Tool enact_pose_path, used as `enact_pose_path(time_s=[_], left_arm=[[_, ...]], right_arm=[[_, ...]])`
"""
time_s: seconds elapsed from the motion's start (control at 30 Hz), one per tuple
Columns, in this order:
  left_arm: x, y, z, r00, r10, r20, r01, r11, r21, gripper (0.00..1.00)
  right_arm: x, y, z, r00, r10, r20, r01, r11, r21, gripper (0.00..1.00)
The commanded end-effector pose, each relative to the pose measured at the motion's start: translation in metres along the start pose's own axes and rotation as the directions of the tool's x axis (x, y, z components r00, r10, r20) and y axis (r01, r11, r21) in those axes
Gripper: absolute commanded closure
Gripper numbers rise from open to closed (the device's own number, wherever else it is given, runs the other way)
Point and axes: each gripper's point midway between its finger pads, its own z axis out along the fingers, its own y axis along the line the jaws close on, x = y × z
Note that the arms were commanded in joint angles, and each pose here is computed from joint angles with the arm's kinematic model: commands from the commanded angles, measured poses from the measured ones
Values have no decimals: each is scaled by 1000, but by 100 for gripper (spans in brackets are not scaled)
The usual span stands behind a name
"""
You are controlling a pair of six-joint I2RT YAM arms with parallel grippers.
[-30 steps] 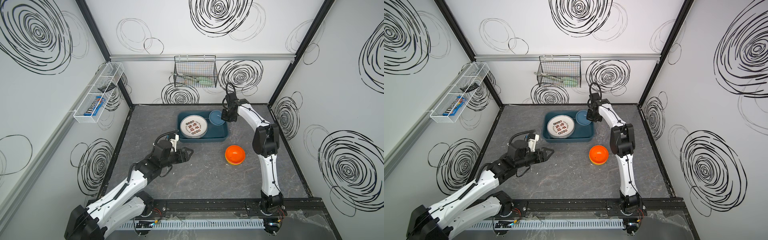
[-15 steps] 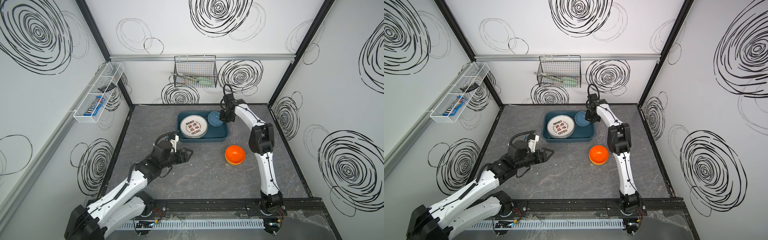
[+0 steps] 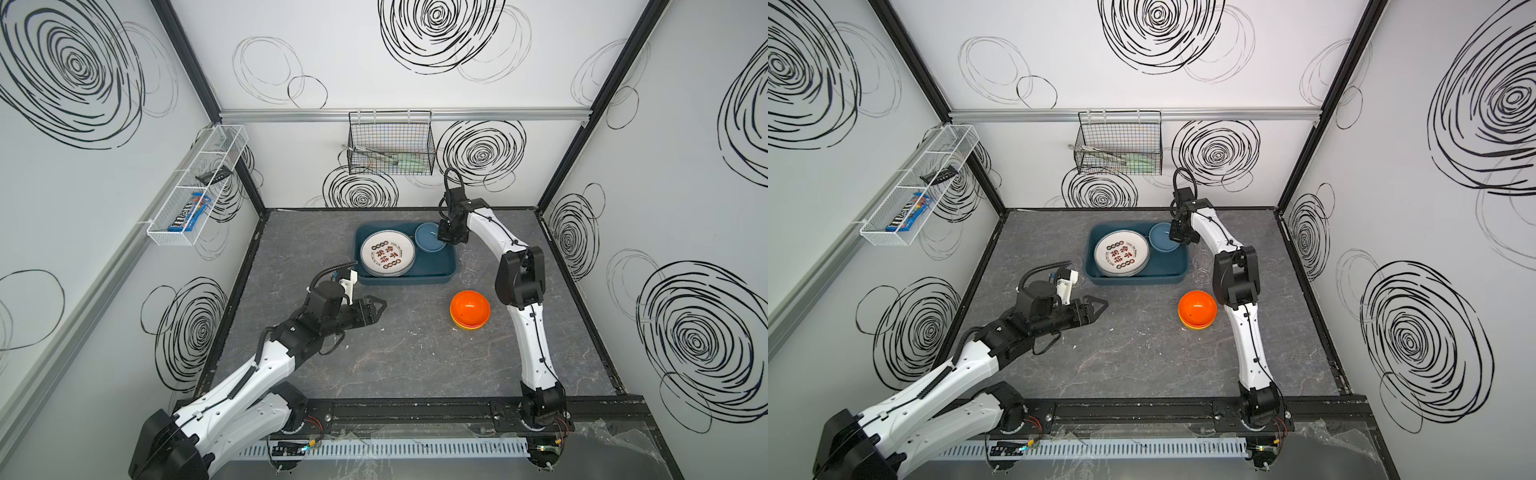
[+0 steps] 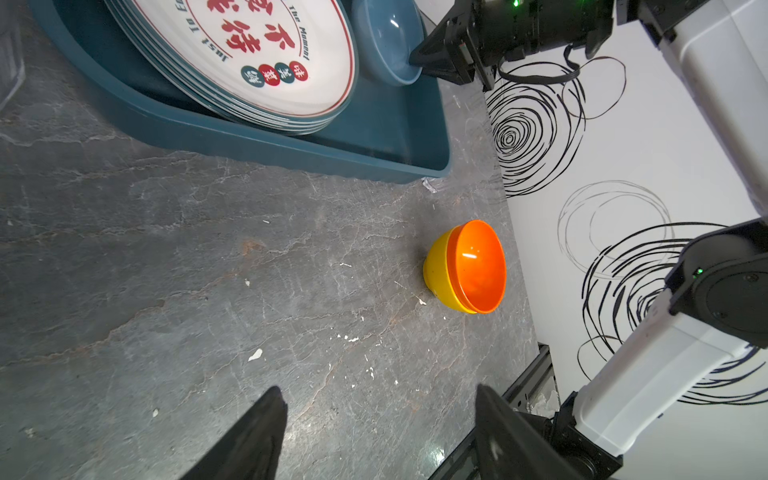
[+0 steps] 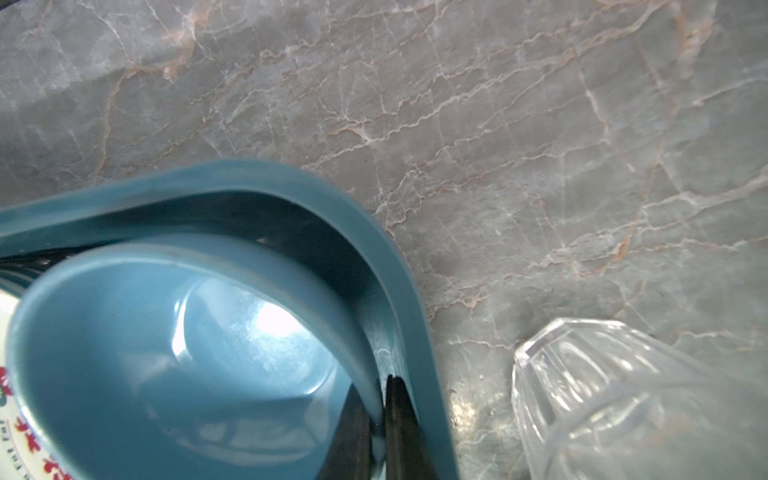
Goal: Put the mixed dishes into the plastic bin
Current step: 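Lower the blue bowl beside the plates in the bin and open the right gripper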
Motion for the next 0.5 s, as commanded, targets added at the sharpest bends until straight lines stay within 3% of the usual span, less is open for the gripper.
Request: enact_pose_path(time_s=[0.0,0.27,0.47], left_arm=[[-2,0,1,1000,-6,15,6,1000,11,25],[-1,3,1,1000,-9,14,9,1000,7,25],[0,3,1,1000,-10,15,10,1000,7,25]], right_arm=[[-4,-7,5,1000,0,13,0,999,49,94],[-2,-7,10,1000,-11,21,10,997,75,92],[-1,-6,11,1000,-17,22,15,996,84,85]])
